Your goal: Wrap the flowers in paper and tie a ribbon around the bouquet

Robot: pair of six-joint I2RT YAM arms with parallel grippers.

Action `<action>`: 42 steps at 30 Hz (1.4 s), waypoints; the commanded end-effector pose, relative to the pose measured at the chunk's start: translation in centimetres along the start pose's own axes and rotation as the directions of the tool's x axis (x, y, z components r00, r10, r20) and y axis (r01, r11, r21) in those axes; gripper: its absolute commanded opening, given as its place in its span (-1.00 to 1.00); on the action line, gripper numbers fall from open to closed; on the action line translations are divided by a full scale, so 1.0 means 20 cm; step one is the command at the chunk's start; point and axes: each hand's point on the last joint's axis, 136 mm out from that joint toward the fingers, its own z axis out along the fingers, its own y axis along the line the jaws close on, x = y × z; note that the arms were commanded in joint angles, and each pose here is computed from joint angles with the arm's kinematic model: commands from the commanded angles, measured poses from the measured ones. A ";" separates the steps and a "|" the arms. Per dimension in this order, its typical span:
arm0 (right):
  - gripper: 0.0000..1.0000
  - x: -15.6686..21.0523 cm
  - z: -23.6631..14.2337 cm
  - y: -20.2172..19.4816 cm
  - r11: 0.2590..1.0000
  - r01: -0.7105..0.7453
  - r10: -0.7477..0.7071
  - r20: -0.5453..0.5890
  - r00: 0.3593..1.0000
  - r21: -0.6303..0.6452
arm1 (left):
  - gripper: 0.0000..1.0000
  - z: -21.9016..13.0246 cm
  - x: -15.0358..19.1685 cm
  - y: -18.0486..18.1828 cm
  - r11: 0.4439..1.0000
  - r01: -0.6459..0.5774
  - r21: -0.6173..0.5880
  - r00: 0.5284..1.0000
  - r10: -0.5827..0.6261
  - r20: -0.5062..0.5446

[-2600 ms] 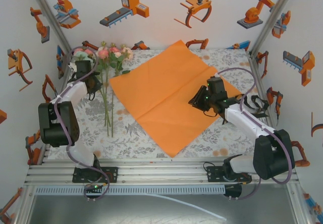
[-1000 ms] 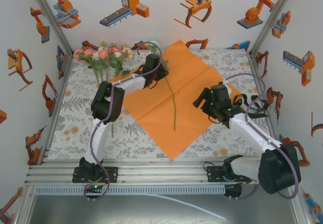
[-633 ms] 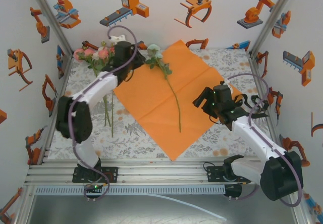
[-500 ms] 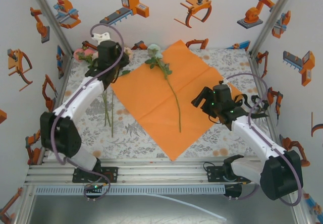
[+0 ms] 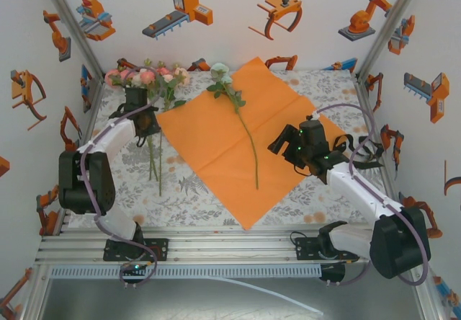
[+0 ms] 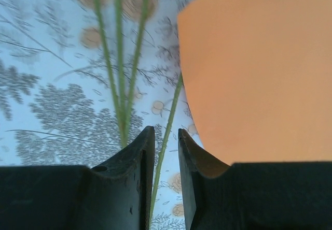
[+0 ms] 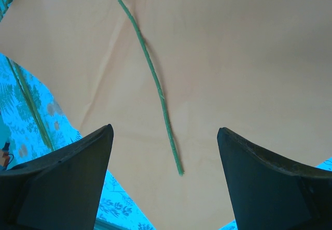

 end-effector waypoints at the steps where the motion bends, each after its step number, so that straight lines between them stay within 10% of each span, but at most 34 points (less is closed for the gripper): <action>1: 0.48 -0.05 -0.01 0.08 0.999 0.005 -0.004 0.020 1.000 -0.037 | -0.40 0.06 0.05 -0.07 0.997 -0.032 0.073 0.997 0.037 -0.071; 15: 0.48 -0.07 0.01 0.10 0.999 0.000 0.000 0.014 1.000 -0.036 | -0.46 0.26 0.11 -0.05 0.999 -0.031 0.029 0.985 0.036 -0.168; 22: 0.48 -0.07 0.00 0.10 0.999 -0.001 0.002 0.018 1.000 -0.032 | -0.85 0.24 0.09 -0.03 0.999 -0.034 0.011 0.986 0.035 -0.166; 36: 0.48 -0.06 0.00 0.09 0.999 -0.009 0.010 0.018 1.000 -0.035 | -1.00 -0.33 -0.27 0.03 0.998 0.060 -0.016 0.983 -0.056 0.173; 42: 0.48 -0.06 0.00 0.09 0.999 -0.011 0.011 0.021 1.000 -0.036 | -1.00 -0.62 -0.40 -0.13 0.969 0.110 0.221 0.930 -0.179 0.322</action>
